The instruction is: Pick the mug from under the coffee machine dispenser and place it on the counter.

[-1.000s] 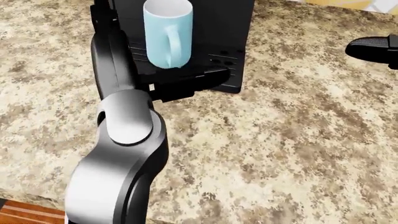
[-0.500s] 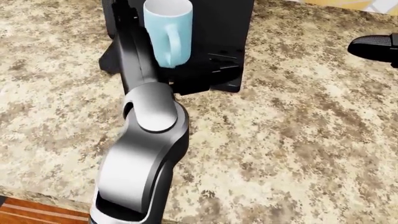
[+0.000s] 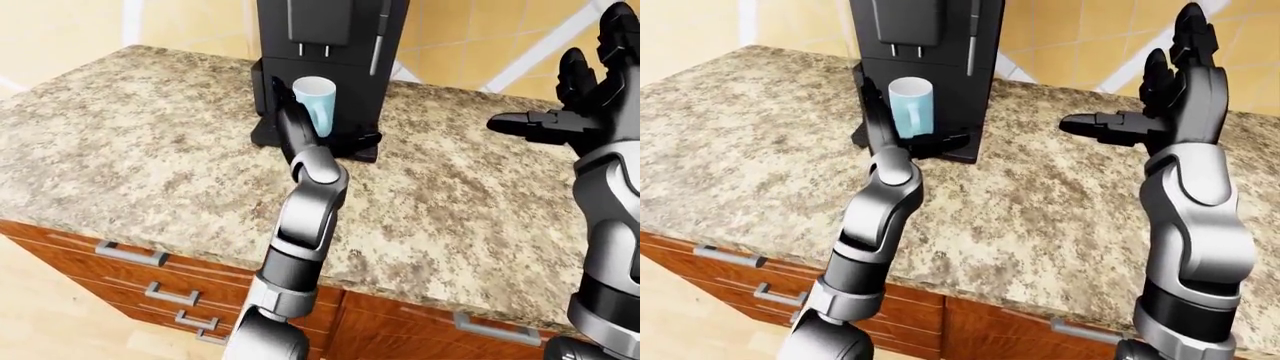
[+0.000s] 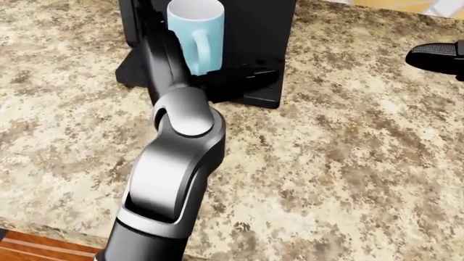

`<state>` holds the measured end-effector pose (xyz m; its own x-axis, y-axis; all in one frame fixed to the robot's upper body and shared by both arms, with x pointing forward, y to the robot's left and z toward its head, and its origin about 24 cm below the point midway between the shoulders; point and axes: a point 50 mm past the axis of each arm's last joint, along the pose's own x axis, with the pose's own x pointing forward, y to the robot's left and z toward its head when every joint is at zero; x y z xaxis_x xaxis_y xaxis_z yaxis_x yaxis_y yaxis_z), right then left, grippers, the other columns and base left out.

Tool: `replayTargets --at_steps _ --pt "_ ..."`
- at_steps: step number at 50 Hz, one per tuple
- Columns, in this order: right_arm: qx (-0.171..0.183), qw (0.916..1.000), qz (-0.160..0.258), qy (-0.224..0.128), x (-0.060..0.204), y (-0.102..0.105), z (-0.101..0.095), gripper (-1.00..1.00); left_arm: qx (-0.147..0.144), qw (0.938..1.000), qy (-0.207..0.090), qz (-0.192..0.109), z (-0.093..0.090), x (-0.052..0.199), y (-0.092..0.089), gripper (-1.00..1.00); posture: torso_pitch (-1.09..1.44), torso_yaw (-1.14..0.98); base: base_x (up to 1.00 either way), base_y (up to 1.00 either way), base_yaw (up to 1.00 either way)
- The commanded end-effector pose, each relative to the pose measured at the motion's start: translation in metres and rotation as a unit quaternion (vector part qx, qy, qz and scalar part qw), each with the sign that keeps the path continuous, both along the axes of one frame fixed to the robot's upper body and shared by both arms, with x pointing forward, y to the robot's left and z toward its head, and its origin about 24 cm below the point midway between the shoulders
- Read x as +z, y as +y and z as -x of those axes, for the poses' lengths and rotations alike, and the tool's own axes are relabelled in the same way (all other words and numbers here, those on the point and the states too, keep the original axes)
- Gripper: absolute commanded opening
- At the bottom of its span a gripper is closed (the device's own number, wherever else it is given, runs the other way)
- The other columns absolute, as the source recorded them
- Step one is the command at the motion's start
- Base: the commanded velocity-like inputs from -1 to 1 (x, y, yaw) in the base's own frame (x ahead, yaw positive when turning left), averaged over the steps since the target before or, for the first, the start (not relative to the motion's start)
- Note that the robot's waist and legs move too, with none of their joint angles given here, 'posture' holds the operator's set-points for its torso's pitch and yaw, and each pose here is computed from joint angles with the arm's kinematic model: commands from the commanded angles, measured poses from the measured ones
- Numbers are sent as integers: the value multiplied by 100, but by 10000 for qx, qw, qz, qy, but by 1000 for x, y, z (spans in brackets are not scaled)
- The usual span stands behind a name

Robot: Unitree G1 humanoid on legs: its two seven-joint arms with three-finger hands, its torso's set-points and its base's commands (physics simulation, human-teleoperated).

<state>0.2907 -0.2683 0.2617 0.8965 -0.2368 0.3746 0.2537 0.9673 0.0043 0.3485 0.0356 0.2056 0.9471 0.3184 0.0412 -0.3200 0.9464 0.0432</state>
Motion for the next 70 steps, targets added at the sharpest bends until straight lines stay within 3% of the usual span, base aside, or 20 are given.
replayTargets --at_steps 1,18,36,37,39,40,41,48,51,52,60,70 --pt "-43 9989 129 -442 18 0 7 100 -55 9986 -525 80 3 23 -5 100 0 0 0 0 0" --pt "-37 9988 124 -467 23 0 8 100 127 9986 -503 94 -16 25 -1 100 0 0 0 0 0" --pt "-36 9988 119 -479 24 0 8 100 100 9995 -252 165 -29 10 -6 100 0 0 0 0 0" --pt "-39 9988 118 -477 22 -1 8 100 113 9995 -245 164 -30 9 -6 95 0 0 0 0 0" --pt "-40 9988 115 -478 23 0 9 100 140 9995 -226 171 -31 8 -6 48 0 0 0 0 0" --pt "-37 9988 113 -479 23 0 9 100 142 9995 -231 172 -32 8 -6 46 0 0 0 0 0" --pt "-35 9988 114 -479 23 0 9 100 144 9995 -189 193 -33 7 -6 28 0 0 0 0 0" --pt "-16 9988 112 -481 22 1 10 100 229 9994 -203 156 -37 1 -7 -18 0 0 0 0 0" --pt "-21 9987 113 -496 25 1 10 100 289 9992 -187 181 -39 -2 -6 -86 0 0 0 0 0" --pt "-21 9987 109 -494 25 1 10 100 302 9992 -201 161 -39 -2 -6 -95 0 0 0 0 0" --pt "-20 9986 96 -518 27 0 11 100 344 9991 -211 107 -40 -5 -5 -100 0 0 0 0 0" --pt "-19 9986 107 -512 28 0 10 100 169 9993 -307 123 -27 2 -3 -100 0 0 0 0 0"
